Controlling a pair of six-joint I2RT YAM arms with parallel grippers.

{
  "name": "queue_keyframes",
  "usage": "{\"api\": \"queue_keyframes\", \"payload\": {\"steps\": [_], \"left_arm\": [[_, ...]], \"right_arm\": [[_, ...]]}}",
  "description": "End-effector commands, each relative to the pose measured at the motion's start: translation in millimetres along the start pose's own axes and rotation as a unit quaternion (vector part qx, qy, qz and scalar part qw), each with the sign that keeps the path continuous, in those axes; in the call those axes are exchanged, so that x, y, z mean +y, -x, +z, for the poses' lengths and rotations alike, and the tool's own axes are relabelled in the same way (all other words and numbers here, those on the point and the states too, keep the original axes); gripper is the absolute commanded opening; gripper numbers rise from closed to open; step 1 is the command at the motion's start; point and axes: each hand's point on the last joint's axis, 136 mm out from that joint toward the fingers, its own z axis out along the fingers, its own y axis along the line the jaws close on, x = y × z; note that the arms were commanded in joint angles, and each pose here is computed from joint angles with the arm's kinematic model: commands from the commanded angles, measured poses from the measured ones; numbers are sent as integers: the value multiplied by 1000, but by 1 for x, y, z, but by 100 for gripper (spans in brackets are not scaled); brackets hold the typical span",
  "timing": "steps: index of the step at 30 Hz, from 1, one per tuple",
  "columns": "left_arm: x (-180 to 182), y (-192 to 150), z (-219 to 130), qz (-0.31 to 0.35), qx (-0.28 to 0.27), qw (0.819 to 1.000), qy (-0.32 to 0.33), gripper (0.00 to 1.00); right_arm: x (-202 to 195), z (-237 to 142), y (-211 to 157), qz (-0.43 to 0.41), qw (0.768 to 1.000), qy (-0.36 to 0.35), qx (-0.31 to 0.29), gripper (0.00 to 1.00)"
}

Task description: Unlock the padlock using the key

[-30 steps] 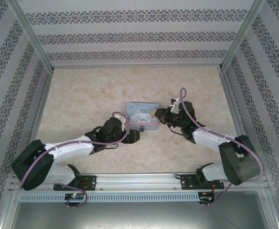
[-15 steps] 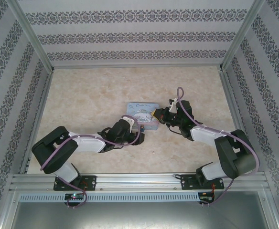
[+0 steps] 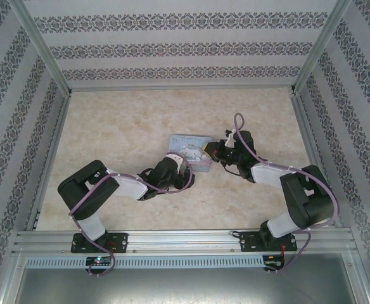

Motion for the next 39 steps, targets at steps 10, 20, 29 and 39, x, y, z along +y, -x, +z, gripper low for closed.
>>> {"api": "queue_keyframes", "payload": {"steps": [10,20,29,39], "left_arm": [[-19,13,24,16,-32,999,-41,62],[-34,25,30,5,-42,996,-72,62],[-48,33,37,5,-37,995,-98,62],[-32,34,44,-54,-47,994,-87,63]], "right_arm": [[1,4,13,-14,1000,8,-6,0],[-6,8,15,-9,1000,4,-2,0],[-16,11,17,-2,1000,-3,-1,0],[-23,11,16,3,1000,-7,-1,0]]}}
